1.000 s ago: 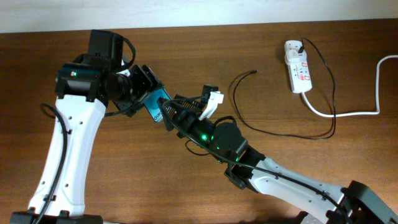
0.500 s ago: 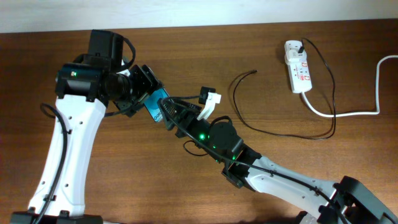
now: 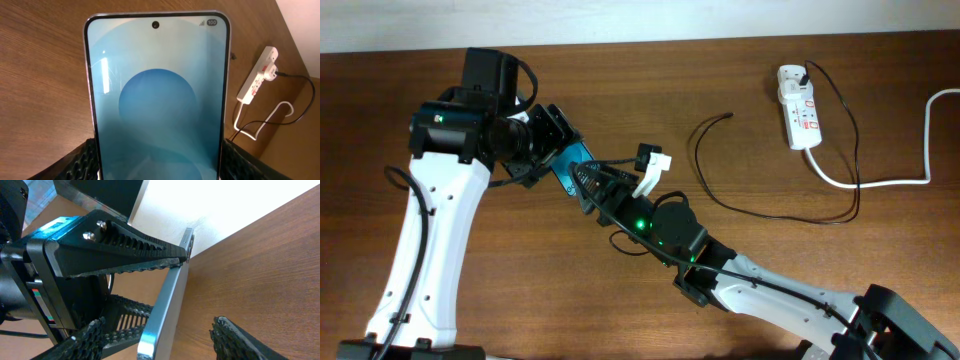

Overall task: Plug charger to phone and switch on socket
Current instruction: 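Close the right gripper on the phone's side edge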

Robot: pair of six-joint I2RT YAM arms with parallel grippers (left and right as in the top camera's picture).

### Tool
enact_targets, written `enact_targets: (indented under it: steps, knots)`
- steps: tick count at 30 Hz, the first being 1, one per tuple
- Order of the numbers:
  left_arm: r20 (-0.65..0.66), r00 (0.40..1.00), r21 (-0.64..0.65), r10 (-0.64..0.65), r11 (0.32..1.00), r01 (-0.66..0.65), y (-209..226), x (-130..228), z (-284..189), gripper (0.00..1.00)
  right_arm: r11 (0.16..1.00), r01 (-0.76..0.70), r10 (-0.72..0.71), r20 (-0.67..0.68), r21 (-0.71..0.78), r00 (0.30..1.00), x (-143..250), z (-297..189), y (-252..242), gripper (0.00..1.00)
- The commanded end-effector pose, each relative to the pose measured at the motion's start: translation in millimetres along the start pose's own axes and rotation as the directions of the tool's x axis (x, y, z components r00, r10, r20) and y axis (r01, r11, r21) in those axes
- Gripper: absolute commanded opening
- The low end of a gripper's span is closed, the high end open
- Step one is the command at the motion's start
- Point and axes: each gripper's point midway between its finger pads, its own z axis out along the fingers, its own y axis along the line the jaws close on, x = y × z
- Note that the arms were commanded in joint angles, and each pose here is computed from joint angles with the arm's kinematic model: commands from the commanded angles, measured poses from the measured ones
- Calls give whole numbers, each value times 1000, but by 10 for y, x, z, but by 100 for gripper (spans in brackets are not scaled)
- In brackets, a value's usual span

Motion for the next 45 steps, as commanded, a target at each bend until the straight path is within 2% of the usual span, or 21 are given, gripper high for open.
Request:
enact_targets:
  steps: [1,10,14,18,33,35,37,41,43,45]
  knots:
    - [37,999,36,5,999,-6,-89,-12,-152,37,1000,-6,7,27,-9,1000,-45,51,77,69]
    - [37,999,36,5,999,-6,-89,-13,-152,37,1000,-6,6,41,4,999,-52,109,36,67]
    - [37,999,36,5,999,-7,-88,-12,-152,37,1000,-7,7,39,-1,999,-48,158,54,59]
    - [39,999,34,5,999,-6,-85,-17,-152,38,1000,-5,5,9,4,1000,37,210,0,59]
    - [39,999,34,5,999,-6,-86,-16,-152,38,1000,-5,5,14,5,1000,28,215,-1,42]
    - [39,999,34,5,999,-6,-86,-16,-152,38,1000,-5,5,17,7,1000,24,215,-4,42]
    - [39,999,35,5,999,-6,-86,-16,-152,38,1000,-5,5,18,5,1000,18,219,4,47]
    - [39,999,35,5,999,-6,-86,-16,-152,38,1000,-4,4,13,12,1000,50,289,-31,48]
    - [39,999,34,5,999,-6,-86,-16,-152,38,1000,-4,4,11,16,1000,61,305,-47,47]
    - [39,999,34,5,999,-6,-85,-17,-152,38,1000,-3,3,11,14,1000,59,306,-42,41]
